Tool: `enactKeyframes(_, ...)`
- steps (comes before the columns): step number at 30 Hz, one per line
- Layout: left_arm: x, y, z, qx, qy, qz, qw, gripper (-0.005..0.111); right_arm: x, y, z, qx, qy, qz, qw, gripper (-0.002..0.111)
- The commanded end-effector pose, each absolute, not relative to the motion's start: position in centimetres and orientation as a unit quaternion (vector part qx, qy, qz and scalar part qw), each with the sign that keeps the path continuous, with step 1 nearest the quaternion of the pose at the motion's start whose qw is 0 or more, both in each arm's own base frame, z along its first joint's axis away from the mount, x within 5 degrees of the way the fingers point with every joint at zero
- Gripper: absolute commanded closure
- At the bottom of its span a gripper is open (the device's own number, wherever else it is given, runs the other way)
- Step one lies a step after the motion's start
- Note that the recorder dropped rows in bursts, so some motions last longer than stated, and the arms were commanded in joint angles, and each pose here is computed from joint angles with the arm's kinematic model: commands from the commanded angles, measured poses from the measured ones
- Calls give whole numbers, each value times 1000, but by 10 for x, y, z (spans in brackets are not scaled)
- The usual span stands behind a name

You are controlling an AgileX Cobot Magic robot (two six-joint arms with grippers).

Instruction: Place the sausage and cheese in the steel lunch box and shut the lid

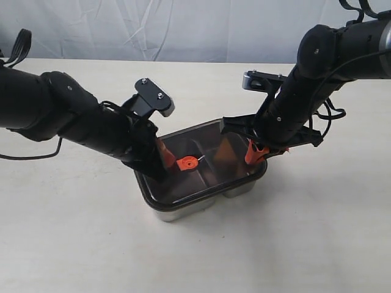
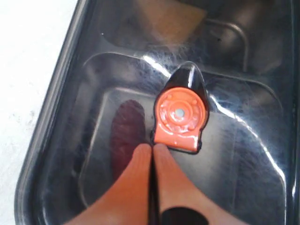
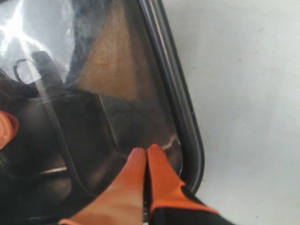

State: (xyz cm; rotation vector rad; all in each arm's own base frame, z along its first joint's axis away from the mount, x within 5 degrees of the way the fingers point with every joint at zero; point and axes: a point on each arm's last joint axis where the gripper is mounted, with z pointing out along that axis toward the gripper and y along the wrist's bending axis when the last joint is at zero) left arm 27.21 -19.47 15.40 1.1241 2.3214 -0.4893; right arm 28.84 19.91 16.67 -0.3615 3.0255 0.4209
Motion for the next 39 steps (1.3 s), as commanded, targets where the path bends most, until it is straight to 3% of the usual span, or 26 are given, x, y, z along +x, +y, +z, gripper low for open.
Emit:
enactKeyframes(1, 269, -192, 121, 423, 866, -173, 203, 107, 289, 199, 145, -117, 985, 124, 22, 109)
enactKeyframes(9, 265, -193, 108, 425, 869, -184, 173, 107, 294, 203, 149, -103, 983, 142, 46, 109)
enactKeyframes(18, 264, -194, 111, 431, 866, -189, 169, 107, 291, 203, 131, -98, 987, 131, 0, 109)
enactKeyframes(22, 264, -193, 149, 434, 851, -188, 228, 107, 293, 199, 176, -104, 980, 147, 85, 109)
enactKeyframes(27, 254, -180, 238, 403, 814, -177, 378, 107, 278, 169, 270, -90, 958, 116, 246, 109)
enactKeyframes(30, 236, -172, 276, 392, 794, -197, 422, 107, 258, 152, 307, -86, 947, 108, 289, 109)
enactKeyframes(36, 199, -146, 308, 352, 782, -202, 473, 107, 201, 115, 367, -82, 918, 134, 365, 109)
enactKeyframes(39, 162, -114, 318, 263, 768, -217, 542, 107, 147, 82, 376, -91, 894, 153, 411, 109)
